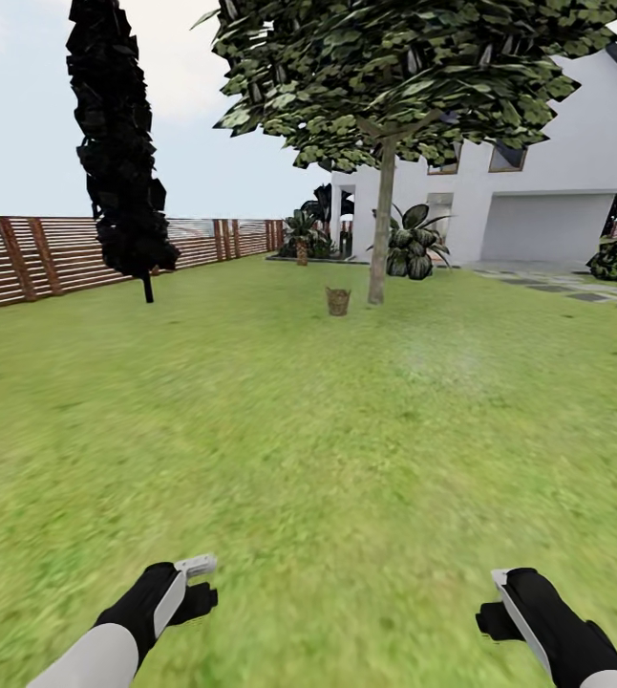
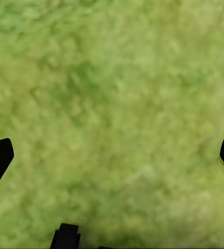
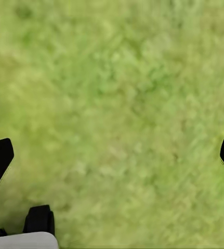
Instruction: Take the three Easter eggs out of the wicker basket on the lawn in the garden, then place them on the lawn next to a single tree (choose any tree) so that all three eggs are next to the same tree and none are left in the basket.
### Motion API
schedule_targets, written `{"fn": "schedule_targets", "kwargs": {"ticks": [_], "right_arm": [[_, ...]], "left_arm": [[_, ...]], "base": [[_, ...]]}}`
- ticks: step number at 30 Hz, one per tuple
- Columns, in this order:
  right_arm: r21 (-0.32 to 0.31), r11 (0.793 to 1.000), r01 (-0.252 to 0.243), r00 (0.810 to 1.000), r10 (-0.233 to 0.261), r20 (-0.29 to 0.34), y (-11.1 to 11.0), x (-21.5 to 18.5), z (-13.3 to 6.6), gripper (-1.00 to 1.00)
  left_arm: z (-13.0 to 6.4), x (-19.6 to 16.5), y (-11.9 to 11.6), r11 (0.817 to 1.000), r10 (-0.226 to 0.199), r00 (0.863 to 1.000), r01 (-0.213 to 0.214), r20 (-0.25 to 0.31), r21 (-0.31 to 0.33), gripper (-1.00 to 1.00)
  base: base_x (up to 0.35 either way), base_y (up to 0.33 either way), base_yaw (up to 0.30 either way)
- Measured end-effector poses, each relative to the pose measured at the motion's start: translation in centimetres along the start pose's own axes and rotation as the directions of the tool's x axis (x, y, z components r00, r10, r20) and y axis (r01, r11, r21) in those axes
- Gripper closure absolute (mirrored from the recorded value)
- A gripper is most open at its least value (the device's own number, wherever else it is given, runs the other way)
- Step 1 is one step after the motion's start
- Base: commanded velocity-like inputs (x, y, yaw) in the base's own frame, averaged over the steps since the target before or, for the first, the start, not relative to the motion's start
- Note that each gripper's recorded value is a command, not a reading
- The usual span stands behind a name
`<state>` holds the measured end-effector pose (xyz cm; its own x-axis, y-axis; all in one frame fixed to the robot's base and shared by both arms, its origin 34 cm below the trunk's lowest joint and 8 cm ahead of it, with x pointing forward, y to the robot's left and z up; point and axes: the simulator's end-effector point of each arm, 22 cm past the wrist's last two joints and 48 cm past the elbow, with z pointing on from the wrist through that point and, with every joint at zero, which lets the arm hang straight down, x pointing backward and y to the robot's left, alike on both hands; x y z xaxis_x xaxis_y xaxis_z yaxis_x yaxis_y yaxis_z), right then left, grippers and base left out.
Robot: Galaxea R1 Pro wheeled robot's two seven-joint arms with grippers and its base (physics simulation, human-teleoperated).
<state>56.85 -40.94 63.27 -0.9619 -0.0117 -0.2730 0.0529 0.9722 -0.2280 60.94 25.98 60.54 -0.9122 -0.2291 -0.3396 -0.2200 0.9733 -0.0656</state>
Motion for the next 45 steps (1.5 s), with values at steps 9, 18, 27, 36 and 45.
{"fn": "schedule_targets", "kwargs": {"ticks": [9,18,27,36,45], "right_arm": [[0.001,1.0,-0.006,1.0,0.006,0.026,-0.4,-0.6,0.0,-1.0],[0.004,1.0,-0.018,0.999,0.018,0.042,-0.7,-1.1,-0.2,-1.0],[0.0,1.0,-0.019,0.999,0.019,0.041,-0.4,-1.0,-0.2,-1.0],[0.002,1.0,-0.007,0.999,0.007,0.037,0.0,-1.0,-0.2,-1.0],[0.005,1.0,0.02,0.998,-0.02,0.063,0.5,-2.5,-1.2,-1.0]], "left_arm": [[0.0,0.0,0.0,1.0,0.0,1.0,0.0,0.0,0.0,-1.0],[0.0,0.1,-0.3,1.0,0.001,1.0,-0.001,-0.001,0.003,-1.0],[0.5,1.0,-0.5,1.0,0.001,1.0,-0.001,-0.004,0.006,-1.0],[0.6,1.3,-1.1,1.0,0.003,1.0,-0.003,-0.008,0.013,-1.0],[0.7,1.4,-1.1,1.0,0.002,1.0,-0.002,-0.01,0.013,-1.0]], "base": [[0.343,0.0,0.0],[0.343,0.0,0.0],[0.343,0.0,0.0],[0.343,0.0,-0.112],[0.343,0.0,-0.004]]}}
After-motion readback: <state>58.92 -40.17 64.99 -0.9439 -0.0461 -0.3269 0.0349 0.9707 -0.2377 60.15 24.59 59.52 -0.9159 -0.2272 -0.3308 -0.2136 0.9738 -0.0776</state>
